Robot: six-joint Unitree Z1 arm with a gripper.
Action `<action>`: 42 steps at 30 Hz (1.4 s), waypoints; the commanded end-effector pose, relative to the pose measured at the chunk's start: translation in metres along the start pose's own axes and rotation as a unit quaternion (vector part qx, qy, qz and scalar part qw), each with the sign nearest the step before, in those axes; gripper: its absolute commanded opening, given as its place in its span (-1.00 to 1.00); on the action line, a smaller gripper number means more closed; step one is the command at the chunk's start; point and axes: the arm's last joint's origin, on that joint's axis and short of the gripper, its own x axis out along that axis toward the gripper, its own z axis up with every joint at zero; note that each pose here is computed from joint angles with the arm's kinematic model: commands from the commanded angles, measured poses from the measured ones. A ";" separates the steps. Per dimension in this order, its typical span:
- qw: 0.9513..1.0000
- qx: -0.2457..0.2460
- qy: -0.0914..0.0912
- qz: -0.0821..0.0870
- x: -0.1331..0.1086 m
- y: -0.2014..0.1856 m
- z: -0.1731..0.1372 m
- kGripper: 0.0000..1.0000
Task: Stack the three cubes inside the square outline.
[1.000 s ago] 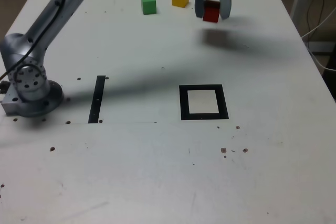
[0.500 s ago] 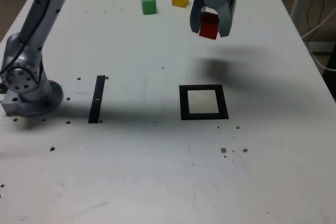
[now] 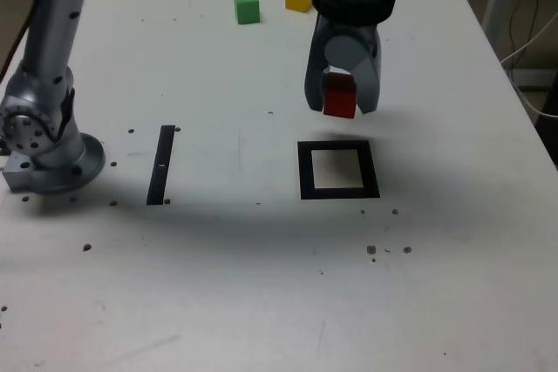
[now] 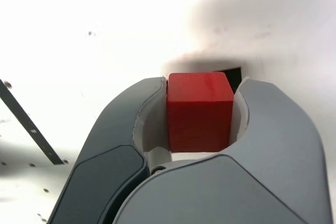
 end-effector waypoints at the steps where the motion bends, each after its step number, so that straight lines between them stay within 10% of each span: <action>1: 1.000 -0.009 -0.001 -0.002 0.000 -0.002 -0.002 -0.44; 42: 0.998 -0.054 -0.030 -0.027 0.037 -0.046 -0.005 -0.35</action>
